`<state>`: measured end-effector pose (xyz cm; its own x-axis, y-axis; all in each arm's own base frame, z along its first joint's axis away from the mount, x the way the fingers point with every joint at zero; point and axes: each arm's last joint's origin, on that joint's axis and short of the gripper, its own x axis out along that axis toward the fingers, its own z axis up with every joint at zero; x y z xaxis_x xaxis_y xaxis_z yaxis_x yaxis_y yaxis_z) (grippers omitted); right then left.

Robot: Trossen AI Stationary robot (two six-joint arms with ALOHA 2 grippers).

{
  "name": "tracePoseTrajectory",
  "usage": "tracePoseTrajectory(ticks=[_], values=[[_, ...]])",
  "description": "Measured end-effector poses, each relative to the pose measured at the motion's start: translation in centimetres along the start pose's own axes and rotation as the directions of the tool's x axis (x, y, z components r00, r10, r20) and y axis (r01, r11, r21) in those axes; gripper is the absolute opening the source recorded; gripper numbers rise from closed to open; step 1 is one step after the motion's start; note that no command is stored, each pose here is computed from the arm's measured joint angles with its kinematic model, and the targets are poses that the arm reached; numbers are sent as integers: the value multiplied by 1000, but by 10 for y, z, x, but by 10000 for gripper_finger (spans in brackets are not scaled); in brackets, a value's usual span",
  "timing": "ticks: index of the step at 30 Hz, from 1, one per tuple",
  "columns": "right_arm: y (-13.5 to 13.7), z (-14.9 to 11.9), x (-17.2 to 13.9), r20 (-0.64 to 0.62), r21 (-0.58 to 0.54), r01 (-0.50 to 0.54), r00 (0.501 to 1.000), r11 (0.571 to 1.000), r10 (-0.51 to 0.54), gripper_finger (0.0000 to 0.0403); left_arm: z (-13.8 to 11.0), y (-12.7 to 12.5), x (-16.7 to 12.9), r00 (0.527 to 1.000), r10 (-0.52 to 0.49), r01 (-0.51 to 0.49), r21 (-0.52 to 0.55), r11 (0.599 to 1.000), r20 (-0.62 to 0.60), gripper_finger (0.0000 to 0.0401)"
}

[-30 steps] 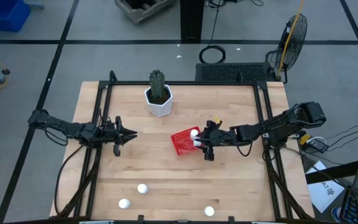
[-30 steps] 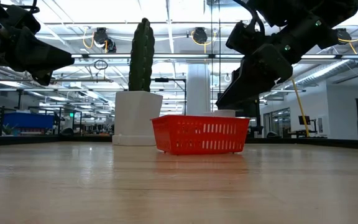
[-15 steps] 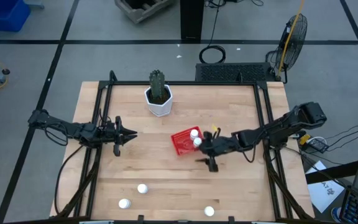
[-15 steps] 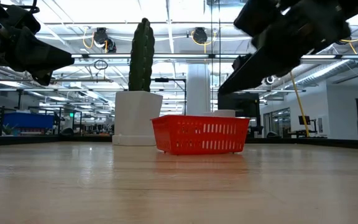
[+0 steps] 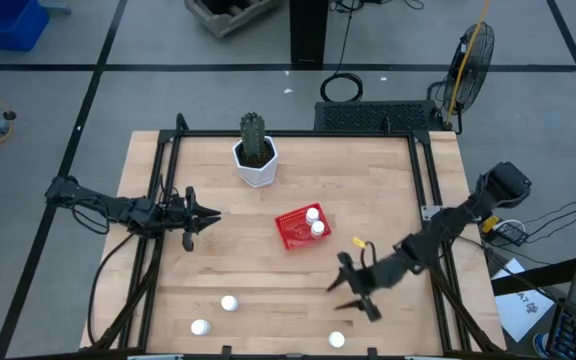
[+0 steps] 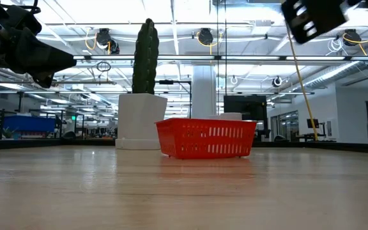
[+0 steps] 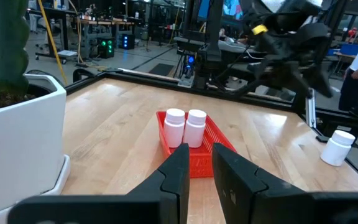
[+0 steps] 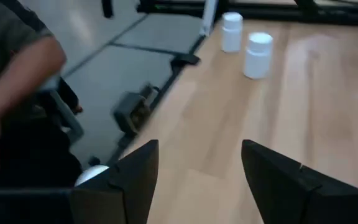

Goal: Pick and place pill bottles into a basket
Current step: Put the white medicine bottle into the red bin

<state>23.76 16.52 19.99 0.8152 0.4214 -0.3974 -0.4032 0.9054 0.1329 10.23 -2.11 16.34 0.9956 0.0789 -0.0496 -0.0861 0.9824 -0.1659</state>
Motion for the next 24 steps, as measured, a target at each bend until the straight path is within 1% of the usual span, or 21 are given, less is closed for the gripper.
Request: tracePoseTrajectory(ticks=[4,8,13,16,19,22,24], values=[[21,-10,1,-6,-23,28,1000,999,-29,241,0,0,0,1000,0,0,0,1000,1,74],[28,-17,3,-41,-22,13,999,1000,-14,259,0,0,0,1000,0,0,0,1000,0,74],[36,-8,-13,-26,-11,-24,999,1000,24,256,0,0,0,1000,0,0,0,1000,0,74],[38,-1,-31,-30,-13,-32,999,999,32,237,0,0,0,1000,0,0,0,1000,0,74],[41,5,-51,-15,-22,9,1000,1000,-9,205,0,0,0,1000,0,0,0,1000,0,74],[40,12,-69,20,-60,57,998,997,-56,157,0,0,0,1000,0,0,-1,1000,0,74],[37,17,-80,45,-71,89,995,994,-86,114,0,0,0,1000,0,0,0,1000,0,74]])
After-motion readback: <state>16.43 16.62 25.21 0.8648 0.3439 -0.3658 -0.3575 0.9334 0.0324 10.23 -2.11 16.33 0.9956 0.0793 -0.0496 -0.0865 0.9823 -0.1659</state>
